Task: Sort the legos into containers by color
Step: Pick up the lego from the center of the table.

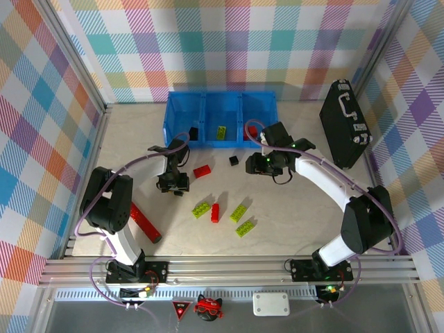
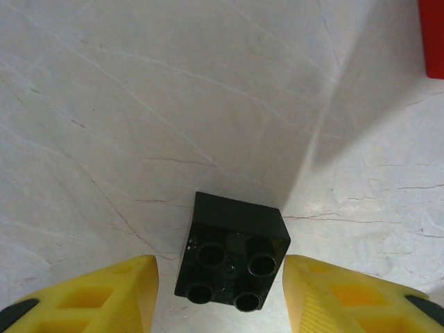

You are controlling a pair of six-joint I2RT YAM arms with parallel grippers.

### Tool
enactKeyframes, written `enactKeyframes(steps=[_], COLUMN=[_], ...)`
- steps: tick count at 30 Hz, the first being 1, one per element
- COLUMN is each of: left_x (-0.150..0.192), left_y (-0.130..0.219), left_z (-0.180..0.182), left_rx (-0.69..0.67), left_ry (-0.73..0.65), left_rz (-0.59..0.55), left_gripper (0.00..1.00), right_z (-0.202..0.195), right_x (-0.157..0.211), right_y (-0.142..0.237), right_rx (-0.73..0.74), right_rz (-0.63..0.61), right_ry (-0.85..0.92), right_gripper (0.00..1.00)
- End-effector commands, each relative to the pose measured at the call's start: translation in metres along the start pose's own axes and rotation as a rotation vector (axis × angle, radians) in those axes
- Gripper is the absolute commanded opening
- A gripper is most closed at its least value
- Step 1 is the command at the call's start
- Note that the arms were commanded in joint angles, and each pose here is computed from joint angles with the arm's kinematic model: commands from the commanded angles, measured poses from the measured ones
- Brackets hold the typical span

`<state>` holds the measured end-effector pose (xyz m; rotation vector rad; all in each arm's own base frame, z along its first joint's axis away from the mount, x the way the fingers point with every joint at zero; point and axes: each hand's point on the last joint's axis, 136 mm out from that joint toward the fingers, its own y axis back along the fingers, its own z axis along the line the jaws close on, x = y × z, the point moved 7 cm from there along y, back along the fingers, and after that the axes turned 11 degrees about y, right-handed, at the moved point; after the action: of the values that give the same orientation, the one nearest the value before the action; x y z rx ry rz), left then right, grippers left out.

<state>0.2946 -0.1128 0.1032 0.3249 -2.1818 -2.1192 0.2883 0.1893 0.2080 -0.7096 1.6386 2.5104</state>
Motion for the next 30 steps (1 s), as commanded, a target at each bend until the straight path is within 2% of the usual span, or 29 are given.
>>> enactKeyframes(steps=[1, 13, 19, 23, 30], left_x=[0.005, 0.002, 0.001, -0.001, -0.014], left_y=[-0.004, -0.012, -0.008, -0.002, 0.025], left_z=[0.0, -0.003, -0.004, -0.006, -0.011], left_rx=[-0.011, -0.013, -0.007, 0.007, 0.031], left_ry=[-0.028, -0.031, -0.034, -0.035, -0.033], left_rz=[0.03, 0.043, 0.033, 0.02, -0.054], left_gripper=[0.5, 0.44, 0.36, 0.31, 0.3], right_z=[0.004, 0.004, 0.003, 0.004, 0.003], right_x=[-0.001, 0.001, 0.003, 0.003, 0.004], right_y=[0.001, 0.002, 0.001, 0.002, 0.005], right_rx=[-0.015, -0.004, -0.006, -0.009, 0.001], right_rz=[-0.012, -0.01, -0.011, -0.014, -0.019], right_ry=[-0.007, -0.007, -0.013, -0.014, -0.01], right_gripper=[0.5, 0.5, 0.5, 0.5, 0.5])
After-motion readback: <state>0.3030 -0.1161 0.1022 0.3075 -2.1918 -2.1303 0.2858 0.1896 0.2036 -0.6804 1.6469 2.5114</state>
